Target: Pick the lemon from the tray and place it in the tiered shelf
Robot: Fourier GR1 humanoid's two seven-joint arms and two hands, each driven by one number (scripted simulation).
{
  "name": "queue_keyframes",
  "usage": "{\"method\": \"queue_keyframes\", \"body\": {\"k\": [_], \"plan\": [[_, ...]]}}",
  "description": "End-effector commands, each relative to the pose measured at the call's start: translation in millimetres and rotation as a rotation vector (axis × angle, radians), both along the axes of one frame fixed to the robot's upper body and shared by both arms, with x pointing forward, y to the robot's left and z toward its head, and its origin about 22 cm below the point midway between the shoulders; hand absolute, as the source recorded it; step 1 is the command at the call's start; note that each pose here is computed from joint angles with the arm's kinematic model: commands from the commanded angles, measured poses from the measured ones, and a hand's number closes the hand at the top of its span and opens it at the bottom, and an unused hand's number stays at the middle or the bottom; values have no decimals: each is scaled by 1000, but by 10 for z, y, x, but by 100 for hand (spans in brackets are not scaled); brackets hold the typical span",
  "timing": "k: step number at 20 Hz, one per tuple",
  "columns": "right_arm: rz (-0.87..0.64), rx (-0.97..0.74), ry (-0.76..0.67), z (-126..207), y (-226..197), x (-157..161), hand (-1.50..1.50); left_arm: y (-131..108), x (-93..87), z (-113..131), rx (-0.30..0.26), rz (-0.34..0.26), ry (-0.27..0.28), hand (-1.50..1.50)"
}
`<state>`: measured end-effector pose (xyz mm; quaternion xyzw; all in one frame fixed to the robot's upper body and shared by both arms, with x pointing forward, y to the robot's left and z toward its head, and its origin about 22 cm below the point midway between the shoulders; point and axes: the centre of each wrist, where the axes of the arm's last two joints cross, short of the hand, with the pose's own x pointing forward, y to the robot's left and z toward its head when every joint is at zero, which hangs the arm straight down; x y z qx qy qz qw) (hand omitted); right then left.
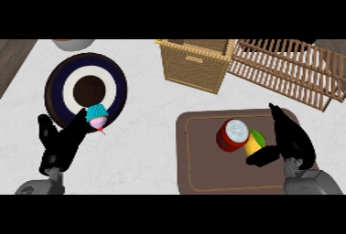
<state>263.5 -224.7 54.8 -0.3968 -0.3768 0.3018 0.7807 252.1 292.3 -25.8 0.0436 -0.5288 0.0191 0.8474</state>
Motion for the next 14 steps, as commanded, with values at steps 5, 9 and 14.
{"method": "queue_keyframes", "body": {"k": [5,9,14], "plan": [[0,8,-45,-180,-155,-96,-150,-49,-84,-4,2,8,-1,0],[23,18,-75,-374,42,94,-150,-39,65,-152,-10,9,12,0],[62,42,-50,-467,39,98,-150,-109,-2,48,-7,-3,0,0]]}}
